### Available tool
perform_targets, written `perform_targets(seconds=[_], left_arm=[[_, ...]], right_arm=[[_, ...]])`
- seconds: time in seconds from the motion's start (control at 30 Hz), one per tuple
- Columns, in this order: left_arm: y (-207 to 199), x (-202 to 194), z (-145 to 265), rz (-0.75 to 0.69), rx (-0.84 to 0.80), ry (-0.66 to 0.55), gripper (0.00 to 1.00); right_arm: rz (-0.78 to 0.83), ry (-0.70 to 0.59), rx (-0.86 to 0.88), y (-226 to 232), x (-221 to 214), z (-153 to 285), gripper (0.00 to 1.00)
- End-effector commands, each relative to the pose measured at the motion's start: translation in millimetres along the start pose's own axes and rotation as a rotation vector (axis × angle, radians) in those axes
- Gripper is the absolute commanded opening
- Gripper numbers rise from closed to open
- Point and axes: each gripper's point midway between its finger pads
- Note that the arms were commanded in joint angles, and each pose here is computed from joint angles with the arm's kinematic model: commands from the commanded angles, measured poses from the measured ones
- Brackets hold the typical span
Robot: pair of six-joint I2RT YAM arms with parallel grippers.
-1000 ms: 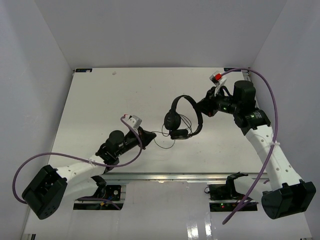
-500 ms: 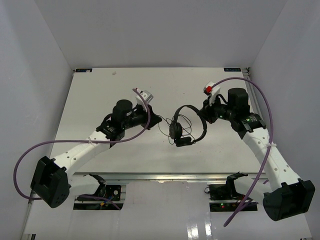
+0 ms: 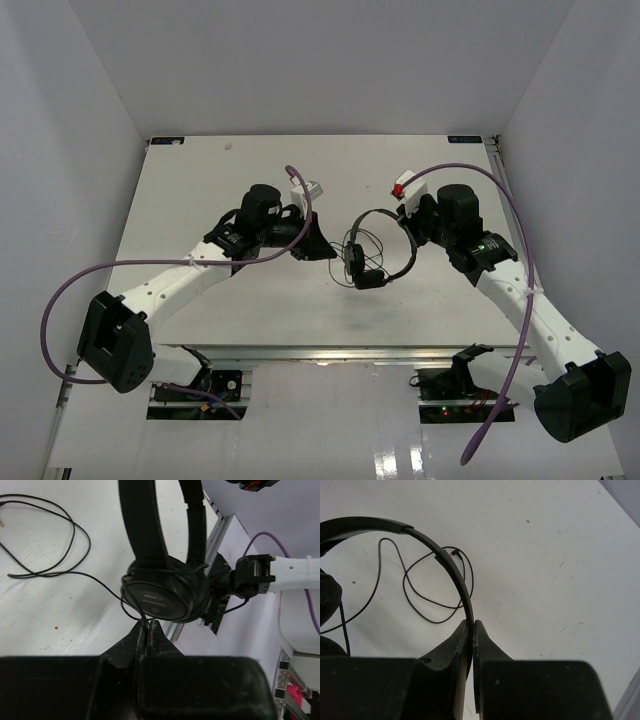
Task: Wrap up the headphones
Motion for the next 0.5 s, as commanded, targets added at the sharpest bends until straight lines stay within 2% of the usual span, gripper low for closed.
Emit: perform_targets(seconds=[0.0,0.23,0.47], left_arm=[[-37,14,6,0.063,-0.144,0.035,0.0],[-46,19,-2,0.183,-0.196,0.058,0.0],[-46,45,-9,0.285,-0.184,-0.039,0.0]], right_arm=[[0.068,-0.033,-0.188,-31,16,-2,0.08],[0.067,-0.075,-0.226,-31,34,-7,0.08],[-0.008,-0.088,-0.214,-24,36,-11,0.08]])
Point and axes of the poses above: each gripper's point midway between its finger pads, its own z axis back along the fingers, its own y axis along the line the jaws close on, x = y × z, and after that the axes turned 5 degrees about z, right-handed
